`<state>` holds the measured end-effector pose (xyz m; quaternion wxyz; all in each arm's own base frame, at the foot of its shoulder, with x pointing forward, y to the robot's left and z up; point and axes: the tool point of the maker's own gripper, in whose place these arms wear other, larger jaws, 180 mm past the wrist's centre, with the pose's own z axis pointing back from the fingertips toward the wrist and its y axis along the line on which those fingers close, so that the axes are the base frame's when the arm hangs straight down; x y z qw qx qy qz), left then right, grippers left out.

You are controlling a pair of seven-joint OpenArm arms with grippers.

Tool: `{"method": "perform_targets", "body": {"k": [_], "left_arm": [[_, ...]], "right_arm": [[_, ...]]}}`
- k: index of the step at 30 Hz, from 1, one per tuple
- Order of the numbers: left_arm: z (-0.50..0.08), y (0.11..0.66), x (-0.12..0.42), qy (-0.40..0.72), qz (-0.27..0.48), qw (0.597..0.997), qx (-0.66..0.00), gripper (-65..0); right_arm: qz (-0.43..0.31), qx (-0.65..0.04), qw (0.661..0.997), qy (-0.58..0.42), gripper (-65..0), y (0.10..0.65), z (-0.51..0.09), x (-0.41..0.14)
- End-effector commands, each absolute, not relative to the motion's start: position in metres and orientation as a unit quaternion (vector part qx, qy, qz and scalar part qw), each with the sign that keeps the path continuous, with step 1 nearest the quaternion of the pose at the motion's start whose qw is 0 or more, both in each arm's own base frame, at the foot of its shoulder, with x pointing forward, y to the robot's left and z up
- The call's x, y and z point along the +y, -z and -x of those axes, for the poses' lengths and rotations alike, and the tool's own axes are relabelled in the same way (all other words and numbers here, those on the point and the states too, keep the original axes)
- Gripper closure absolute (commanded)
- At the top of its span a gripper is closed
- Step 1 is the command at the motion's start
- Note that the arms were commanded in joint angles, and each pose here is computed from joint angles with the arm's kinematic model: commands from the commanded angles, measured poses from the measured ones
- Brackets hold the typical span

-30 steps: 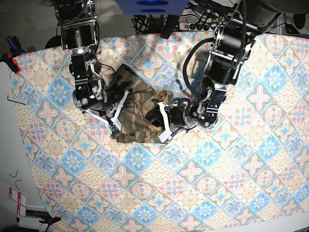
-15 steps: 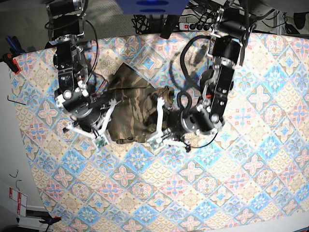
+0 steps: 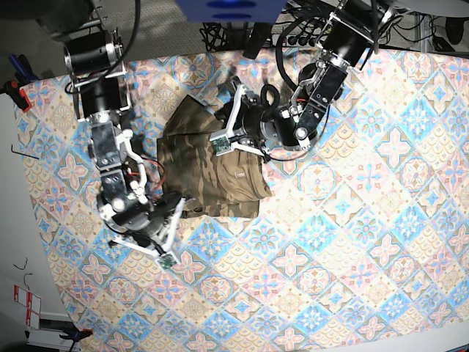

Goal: Fold the T-shirt properly
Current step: 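Press and tuck the folded bundle edges with both grippers into a square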

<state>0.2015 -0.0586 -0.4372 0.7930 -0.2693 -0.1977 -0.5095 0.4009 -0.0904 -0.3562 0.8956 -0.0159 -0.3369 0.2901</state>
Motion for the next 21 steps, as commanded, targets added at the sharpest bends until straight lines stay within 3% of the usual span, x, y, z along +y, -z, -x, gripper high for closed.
{"method": "perform_targets", "body": {"k": [1, 11, 21], "left_arm": [[-0.203, 0.439, -0.062, 0.508, 0.277, 0.791, -0.199, -18.5], [-0.193, 0.47, -0.066, 0.489, 0.307, 0.797, -0.176, -18.5], [-0.253, 0.479, -0.028, 0.441, 0.271, 0.837, -0.178, -18.5]], "right_arm": [[0.021, -0.358, 0.887, -0.292, -7.7, 0.343, -0.417, -0.088], [0.004, -0.317, 0.893, -0.319, -7.7, 0.399, -0.449, -0.073], [0.052, -0.262, 0.9, -0.344, -7.7, 0.437, -0.439, -0.102]]}}
